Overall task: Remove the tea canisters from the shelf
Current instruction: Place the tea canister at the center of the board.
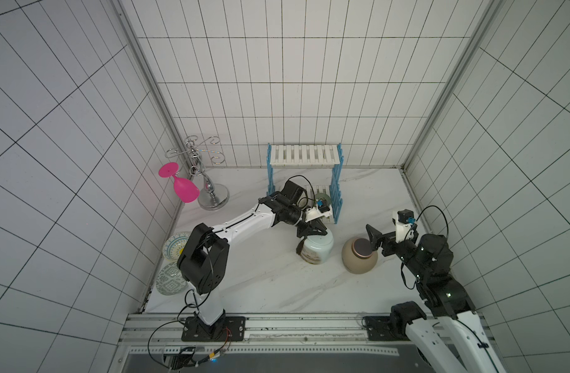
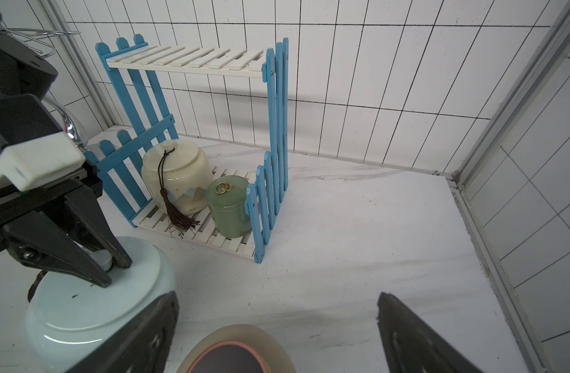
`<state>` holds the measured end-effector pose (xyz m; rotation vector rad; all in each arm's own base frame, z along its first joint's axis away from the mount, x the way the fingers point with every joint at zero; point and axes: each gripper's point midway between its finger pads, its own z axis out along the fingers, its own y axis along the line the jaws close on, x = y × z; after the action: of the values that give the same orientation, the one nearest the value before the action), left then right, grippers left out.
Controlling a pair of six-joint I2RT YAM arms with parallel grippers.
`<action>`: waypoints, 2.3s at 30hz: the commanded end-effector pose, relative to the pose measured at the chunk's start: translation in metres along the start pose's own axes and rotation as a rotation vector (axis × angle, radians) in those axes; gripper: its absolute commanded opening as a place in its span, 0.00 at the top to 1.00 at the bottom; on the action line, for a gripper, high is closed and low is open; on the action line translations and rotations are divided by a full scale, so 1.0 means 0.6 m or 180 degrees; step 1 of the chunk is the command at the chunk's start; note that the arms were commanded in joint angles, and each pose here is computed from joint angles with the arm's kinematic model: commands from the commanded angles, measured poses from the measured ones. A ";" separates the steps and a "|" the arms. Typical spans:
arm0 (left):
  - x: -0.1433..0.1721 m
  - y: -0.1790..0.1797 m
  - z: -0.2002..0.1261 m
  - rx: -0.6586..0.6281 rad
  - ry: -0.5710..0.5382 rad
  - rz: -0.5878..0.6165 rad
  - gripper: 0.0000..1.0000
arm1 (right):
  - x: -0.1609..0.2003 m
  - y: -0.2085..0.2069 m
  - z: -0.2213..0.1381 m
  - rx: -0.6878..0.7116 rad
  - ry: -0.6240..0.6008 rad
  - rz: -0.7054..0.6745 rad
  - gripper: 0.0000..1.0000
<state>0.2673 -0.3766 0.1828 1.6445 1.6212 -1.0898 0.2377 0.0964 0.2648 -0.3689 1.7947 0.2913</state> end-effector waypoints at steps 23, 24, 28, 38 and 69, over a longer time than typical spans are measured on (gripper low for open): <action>0.027 -0.020 0.028 0.0111 -0.0219 0.0213 0.89 | 0.014 0.001 0.004 0.0005 0.0059 -0.0028 0.01; 0.026 -0.024 0.026 0.0127 -0.0215 0.0196 0.87 | 0.015 0.001 0.004 -0.0001 0.0064 -0.0027 0.01; 0.024 -0.035 0.017 0.0154 -0.0184 0.0143 0.83 | 0.014 0.001 0.005 -0.0003 0.0056 -0.0028 0.01; 0.042 -0.052 0.019 0.0167 -0.0090 0.0146 0.75 | 0.014 0.002 0.004 -0.0005 0.0051 -0.0030 0.01; -0.081 -0.082 -0.120 -0.0310 0.0075 -0.0202 0.02 | 0.014 -0.004 0.008 0.0056 0.0155 -0.0037 0.01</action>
<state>0.2337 -0.3537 0.2622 1.5882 1.6189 -1.0454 0.2412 0.0954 0.2582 -0.3667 1.8226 0.2756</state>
